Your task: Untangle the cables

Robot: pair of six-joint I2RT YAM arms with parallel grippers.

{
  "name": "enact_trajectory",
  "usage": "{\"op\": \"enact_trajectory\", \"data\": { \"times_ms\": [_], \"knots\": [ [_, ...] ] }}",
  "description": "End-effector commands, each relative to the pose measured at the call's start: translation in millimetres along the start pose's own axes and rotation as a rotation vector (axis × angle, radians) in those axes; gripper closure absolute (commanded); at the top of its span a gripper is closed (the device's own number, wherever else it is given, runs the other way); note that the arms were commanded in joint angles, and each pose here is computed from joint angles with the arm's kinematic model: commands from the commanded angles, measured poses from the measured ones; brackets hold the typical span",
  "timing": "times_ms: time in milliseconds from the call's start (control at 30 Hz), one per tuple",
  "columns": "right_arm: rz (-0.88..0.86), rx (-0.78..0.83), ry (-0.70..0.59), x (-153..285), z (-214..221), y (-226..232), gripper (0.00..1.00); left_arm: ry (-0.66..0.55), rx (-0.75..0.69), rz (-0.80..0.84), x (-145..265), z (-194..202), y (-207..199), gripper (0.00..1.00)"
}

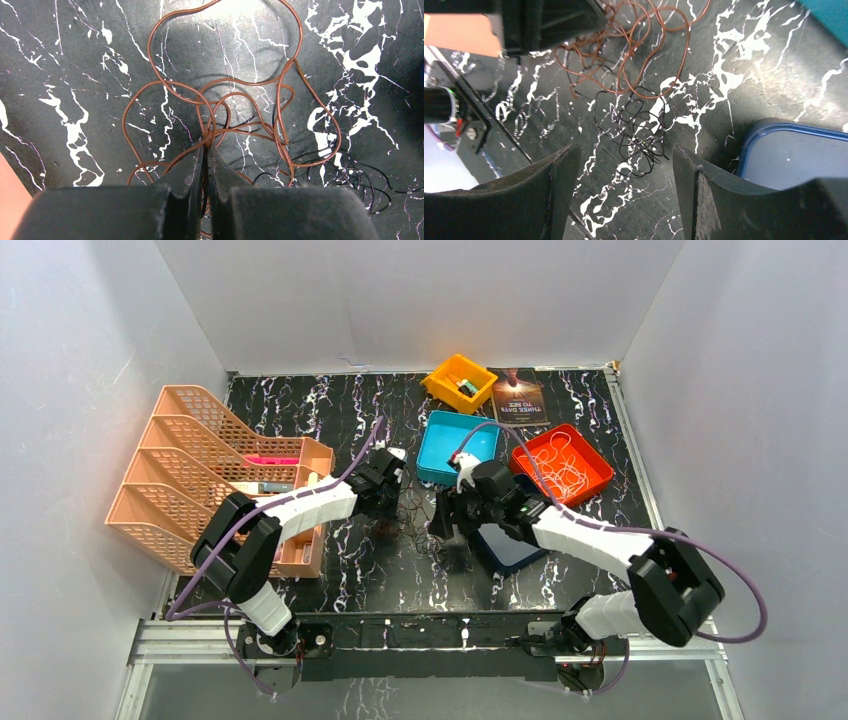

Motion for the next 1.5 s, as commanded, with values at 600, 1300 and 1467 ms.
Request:
{"op": "enact_trajectory", "data": {
  "times_ms": [600, 1300, 1467],
  "knots": [
    [0.073, 0.058, 0.146, -54, 42, -15, 0.43, -0.03, 0.009, 0.013, 11, -6, 0, 1.0],
    [0.362, 0.189, -0.107, 26, -27, -14, 1.0, -0.025, 0.008, -0.002, 4, -7, 1, 1.0],
    [0.442, 0.235, -0.193, 55, -56, -9, 1.0, -0.022, 0.004, -0.007, 3, -5, 1, 1.0]
  ]
}}
Point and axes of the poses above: each gripper's point midway between its finger pads, its own x axis back along the fingers, its own y axis along the line the jaws close on, z = x × y, the point moved 6 cm from there along x, back along the fingers
